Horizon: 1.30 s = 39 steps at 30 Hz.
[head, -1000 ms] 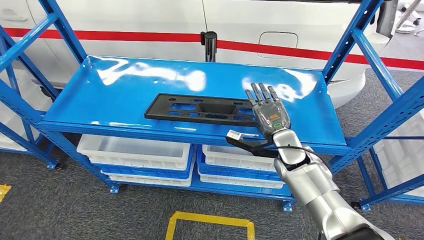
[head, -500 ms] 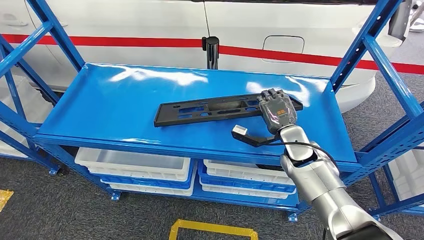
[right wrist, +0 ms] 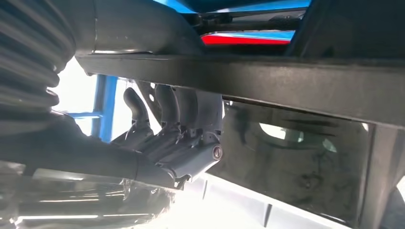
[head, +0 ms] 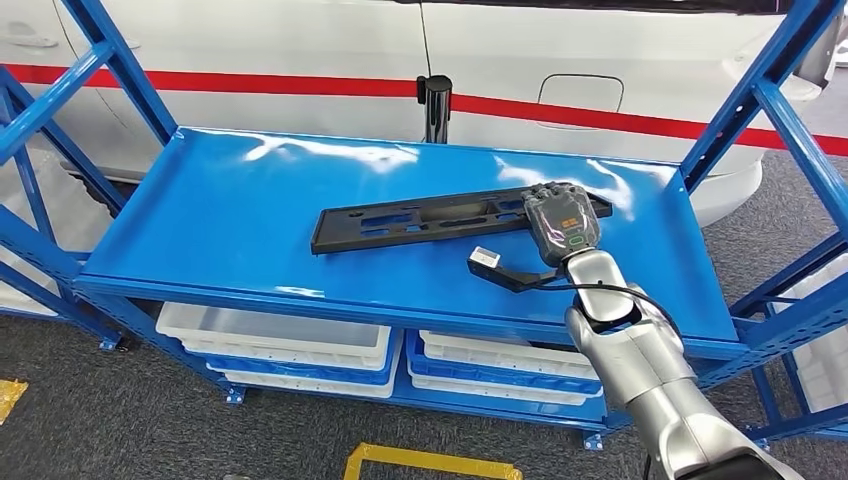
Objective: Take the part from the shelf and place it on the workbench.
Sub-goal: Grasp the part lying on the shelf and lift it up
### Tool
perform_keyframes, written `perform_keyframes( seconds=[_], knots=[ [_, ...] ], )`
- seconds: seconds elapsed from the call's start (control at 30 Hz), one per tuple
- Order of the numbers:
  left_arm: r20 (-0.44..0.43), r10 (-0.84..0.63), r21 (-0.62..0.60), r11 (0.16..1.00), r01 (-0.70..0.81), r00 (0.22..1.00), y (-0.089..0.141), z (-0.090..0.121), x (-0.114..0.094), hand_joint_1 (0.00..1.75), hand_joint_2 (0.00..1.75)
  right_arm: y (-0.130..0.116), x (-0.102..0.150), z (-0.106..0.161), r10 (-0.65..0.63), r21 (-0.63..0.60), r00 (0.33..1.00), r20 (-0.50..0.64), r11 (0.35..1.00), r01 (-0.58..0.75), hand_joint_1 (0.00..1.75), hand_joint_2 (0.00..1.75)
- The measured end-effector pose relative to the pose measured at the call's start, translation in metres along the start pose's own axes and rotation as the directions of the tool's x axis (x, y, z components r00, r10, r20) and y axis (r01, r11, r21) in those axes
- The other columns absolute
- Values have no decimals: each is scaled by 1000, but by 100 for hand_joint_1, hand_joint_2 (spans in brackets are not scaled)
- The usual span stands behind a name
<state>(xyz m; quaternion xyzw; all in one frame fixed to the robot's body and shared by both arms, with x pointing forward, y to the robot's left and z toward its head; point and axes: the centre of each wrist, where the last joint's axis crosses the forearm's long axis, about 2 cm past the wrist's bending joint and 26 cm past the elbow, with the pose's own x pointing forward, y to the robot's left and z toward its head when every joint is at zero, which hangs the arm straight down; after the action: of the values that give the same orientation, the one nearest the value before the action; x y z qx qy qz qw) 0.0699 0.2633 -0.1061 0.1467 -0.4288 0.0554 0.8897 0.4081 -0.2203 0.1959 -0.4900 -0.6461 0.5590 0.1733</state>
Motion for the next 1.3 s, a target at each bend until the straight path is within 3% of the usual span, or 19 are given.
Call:
perform_keyframes(
  seconds=[0.53,0.73,0.87,0.97,1.3],
  knots=[
    [-40,71,30,997,-70,997,2,1,-3,0,175,-4,-5,-3,-4,-25,1000,-10,1000,4,134,175],
    [-213,91,26,996,-88,973,3,3,-5,0,175,-21,-12,-6,-17,-122,1000,-23,992,14,134,175],
    [-269,57,-22,998,-66,961,3,5,-7,0,175,-38,-11,-1,-25,-228,999,-33,974,17,134,175],
    [-276,26,-62,997,-45,961,2,6,-7,0,175,-46,-10,9,-19,-284,999,-43,959,6,134,175],
    [-265,-4,-109,994,-25,964,-1,6,-6,0,175,-41,-10,33,-10,-276,997,-74,961,-11,134,175]
  ],
)
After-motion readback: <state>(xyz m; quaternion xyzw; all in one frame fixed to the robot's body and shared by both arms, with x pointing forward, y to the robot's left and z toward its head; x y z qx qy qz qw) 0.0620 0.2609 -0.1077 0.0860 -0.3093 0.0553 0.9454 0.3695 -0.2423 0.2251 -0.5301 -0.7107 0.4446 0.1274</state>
